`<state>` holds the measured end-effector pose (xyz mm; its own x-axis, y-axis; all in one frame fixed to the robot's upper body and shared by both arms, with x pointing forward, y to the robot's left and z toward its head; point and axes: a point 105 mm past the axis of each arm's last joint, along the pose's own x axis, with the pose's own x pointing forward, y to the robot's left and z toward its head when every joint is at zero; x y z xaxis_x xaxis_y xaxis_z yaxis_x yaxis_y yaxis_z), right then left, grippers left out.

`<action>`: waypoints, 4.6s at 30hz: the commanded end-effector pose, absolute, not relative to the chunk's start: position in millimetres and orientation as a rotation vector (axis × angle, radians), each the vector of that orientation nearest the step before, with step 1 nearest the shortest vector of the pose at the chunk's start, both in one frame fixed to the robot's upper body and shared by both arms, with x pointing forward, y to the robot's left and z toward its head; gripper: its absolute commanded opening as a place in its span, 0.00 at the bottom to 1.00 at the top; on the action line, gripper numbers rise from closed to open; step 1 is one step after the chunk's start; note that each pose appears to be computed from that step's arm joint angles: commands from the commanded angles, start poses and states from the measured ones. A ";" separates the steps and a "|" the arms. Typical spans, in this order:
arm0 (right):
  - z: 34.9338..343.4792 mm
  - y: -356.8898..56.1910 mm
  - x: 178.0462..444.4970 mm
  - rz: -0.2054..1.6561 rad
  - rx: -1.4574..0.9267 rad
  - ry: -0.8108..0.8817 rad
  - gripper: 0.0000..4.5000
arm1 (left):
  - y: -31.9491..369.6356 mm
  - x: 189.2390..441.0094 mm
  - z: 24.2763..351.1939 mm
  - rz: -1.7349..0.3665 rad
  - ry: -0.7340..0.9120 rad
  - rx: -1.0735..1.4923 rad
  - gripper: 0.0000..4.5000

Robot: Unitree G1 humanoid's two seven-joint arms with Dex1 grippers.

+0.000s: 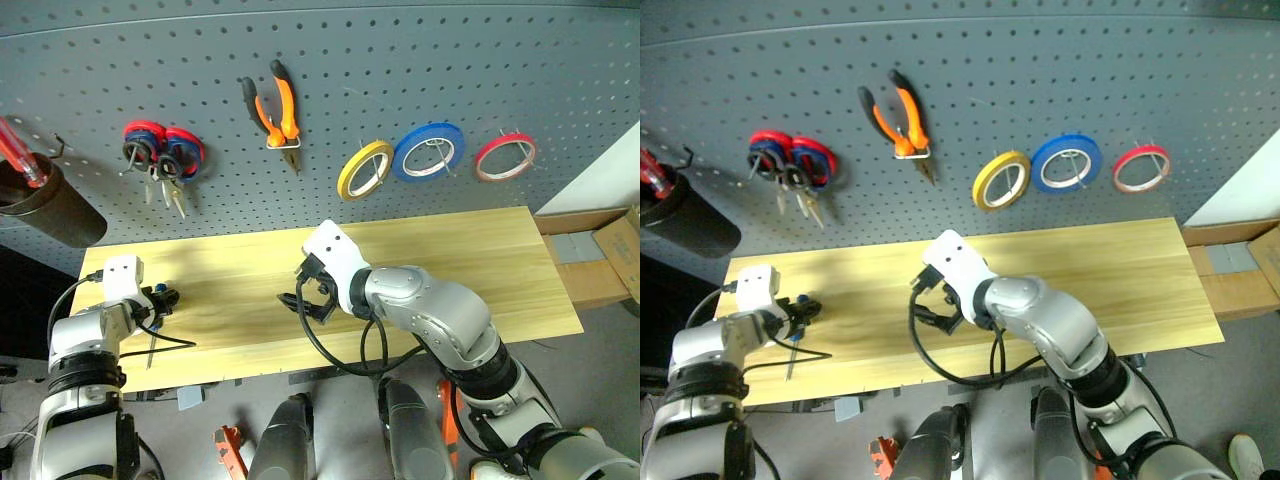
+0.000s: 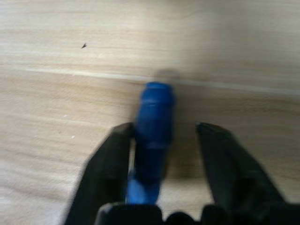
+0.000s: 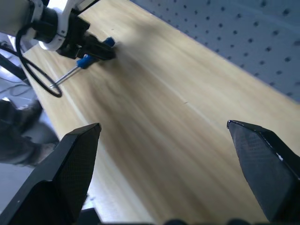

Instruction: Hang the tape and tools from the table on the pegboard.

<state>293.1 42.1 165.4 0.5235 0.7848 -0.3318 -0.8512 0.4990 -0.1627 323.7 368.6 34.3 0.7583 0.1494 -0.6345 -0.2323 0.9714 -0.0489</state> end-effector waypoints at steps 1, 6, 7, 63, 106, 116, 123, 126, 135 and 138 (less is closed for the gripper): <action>182.8 49.9 285.9 1.037 -0.354 0.126 1.00 | 379.2 294.0 9.6 0.273 0.776 -0.149 0.18; 183.1 44.4 293.4 1.009 -0.361 0.118 1.00 | 377.1 288.9 9.8 0.300 0.709 -0.175 0.15; 183.0 43.0 294.8 1.003 -0.357 0.118 1.00 | 375.5 291.7 14.2 0.299 0.665 -0.180 0.15; 293.9 -5.1 284.0 1.358 -0.311 -0.519 1.00 | 336.2 308.5 359.7 0.151 -0.745 0.130 0.15; 289.9 -4.1 285.9 1.322 -0.316 -0.506 1.00 | 336.6 328.9 327.9 0.300 -0.812 0.162 0.99; 291.9 -39.0 298.3 1.165 -0.288 -0.498 1.00 | 208.1 343.9 310.5 -0.225 -0.585 0.284 0.99; 263.5 -69.8 298.0 1.008 -0.255 -0.415 1.00 | 151.6 323.0 208.7 -0.460 -0.236 0.345 0.99; 232.5 -78.2 297.0 0.925 -0.211 -0.339 1.00 | 152.3 315.4 168.4 -0.468 -0.103 0.281 0.99; 134.2 -123.0 312.3 0.611 -0.204 -0.129 1.00 | 210.6 297.1 50.7 -0.236 0.224 0.157 0.99; 98.3 -134.7 308.9 0.560 -0.232 -0.054 1.00 | 233.8 292.0 29.2 -0.129 0.258 0.135 0.99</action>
<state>308.9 -131.0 96.6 0.8334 0.5508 -0.0447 -0.5480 0.8132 -0.1959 289.0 218.3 20.5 0.9312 -0.1770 -0.3186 0.2146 0.9728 0.0868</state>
